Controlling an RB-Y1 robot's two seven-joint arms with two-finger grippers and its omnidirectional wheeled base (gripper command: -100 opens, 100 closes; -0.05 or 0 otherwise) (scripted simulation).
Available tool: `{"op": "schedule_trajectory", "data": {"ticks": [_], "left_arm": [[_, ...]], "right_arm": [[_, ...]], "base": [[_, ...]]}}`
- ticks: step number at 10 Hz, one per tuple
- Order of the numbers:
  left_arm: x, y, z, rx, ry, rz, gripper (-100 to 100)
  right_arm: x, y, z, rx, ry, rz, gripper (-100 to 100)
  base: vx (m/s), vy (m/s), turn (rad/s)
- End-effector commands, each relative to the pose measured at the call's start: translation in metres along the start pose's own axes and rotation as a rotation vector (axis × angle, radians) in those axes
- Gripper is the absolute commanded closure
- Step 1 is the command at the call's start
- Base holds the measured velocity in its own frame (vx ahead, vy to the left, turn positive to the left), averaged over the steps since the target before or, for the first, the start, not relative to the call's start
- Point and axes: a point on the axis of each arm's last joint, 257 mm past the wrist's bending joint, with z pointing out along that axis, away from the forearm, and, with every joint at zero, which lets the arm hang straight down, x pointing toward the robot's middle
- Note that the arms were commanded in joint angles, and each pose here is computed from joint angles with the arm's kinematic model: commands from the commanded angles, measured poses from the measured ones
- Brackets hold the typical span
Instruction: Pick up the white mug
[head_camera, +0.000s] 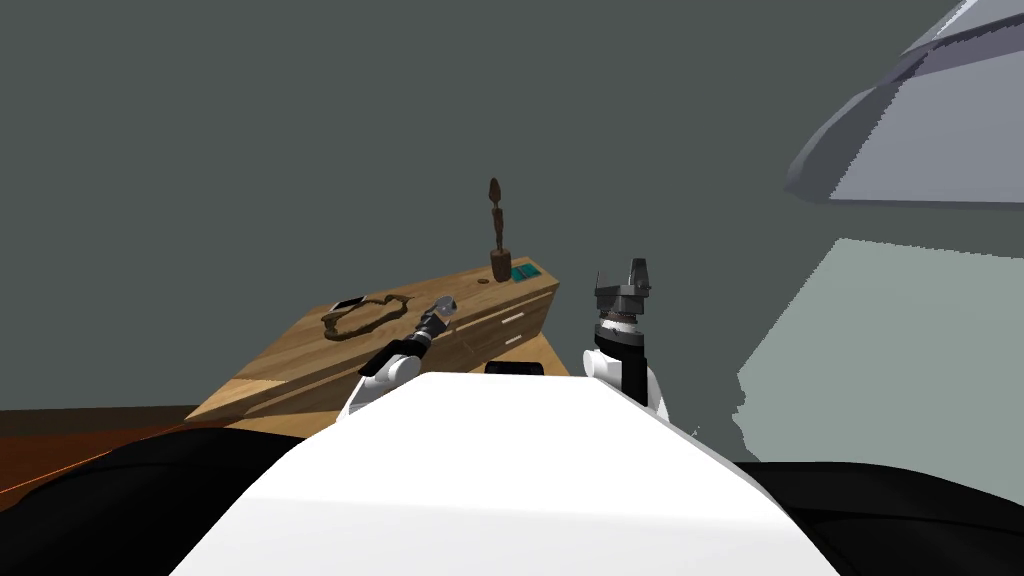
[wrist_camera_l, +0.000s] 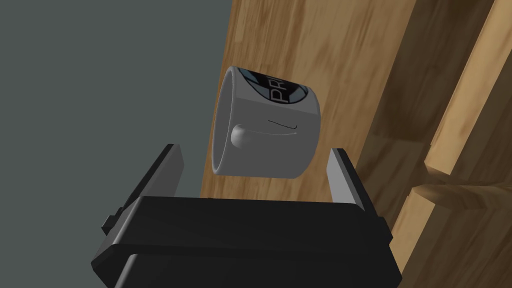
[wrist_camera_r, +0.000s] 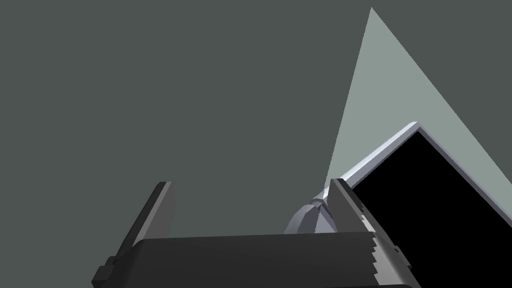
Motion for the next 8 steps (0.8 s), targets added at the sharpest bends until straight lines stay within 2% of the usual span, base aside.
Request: {"op": "schedule_trajectory", "data": {"ticks": [1, 6, 7, 8], "left_arm": [[0.005, 0.002, 0.001, -0.004, 0.013, -0.005, -100], [0.015, 0.005, 0.002, -0.007, 0.038, 0.019, -100], [0.021, 0.005, 0.002, -0.008, 0.051, 0.007, -100], [0.021, 0.005, 0.002, -0.008, 0.052, 0.024, -100]], "right_arm": [[0.0, 0.0, 0.0, 0.0, 0.0, 0.0, 0], [0.0, 0.0, 0.0, 0.0, 0.0, 0.0, 0], [0.0, 0.0, 0.0, 0.0, 0.0, 0.0, 0], [0.0, 0.0, 0.0, 0.0, 0.0, 0.0, 0]], "base": [[0.032, 0.004, 0.088], [0.029, 0.001, 0.053], [0.028, 0.004, 0.071], [0.027, 0.003, 0.035]]}}
